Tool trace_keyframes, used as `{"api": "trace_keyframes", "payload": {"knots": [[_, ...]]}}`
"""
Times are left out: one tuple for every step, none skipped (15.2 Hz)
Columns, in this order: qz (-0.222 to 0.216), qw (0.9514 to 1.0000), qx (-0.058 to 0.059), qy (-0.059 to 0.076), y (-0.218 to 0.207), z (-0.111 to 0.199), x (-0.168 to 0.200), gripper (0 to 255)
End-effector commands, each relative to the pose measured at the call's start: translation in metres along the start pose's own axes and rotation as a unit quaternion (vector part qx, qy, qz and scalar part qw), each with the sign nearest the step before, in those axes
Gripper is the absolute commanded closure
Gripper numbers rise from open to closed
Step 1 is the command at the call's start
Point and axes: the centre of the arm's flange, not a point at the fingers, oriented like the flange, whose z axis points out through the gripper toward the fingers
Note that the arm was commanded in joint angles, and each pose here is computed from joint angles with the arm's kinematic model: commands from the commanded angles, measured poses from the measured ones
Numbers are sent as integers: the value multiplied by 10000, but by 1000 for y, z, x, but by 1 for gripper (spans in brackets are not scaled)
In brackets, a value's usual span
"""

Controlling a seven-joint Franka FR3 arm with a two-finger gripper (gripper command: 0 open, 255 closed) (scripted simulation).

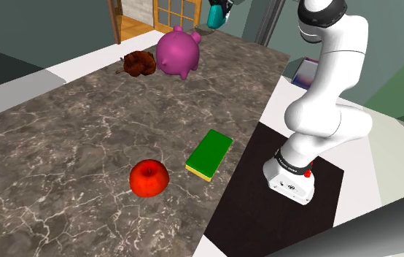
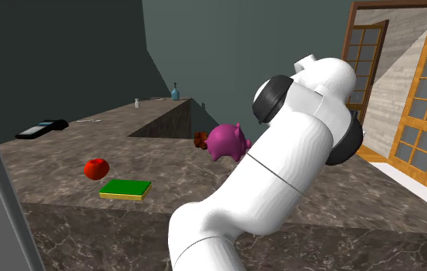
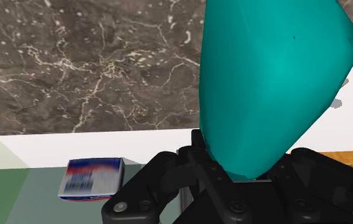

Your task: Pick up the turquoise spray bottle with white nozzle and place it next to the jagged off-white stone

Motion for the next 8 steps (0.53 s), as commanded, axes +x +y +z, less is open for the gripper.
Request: {"api": "trace_keyframes", "payload": {"knots": [[1,10000,1,1,0,0,0,255],[1,10000,1,1,0,0,0,255],[1,10000,1,1,0,0,0,255],[1,10000,1,1,0,0,0,0],[1,10000,1,1,0,0,0,0],[1,10000,1,1,0,0,0,0],[1,10000,1,1,0,0,0,0],[1,10000,1,1,0,0,0,0]]}}
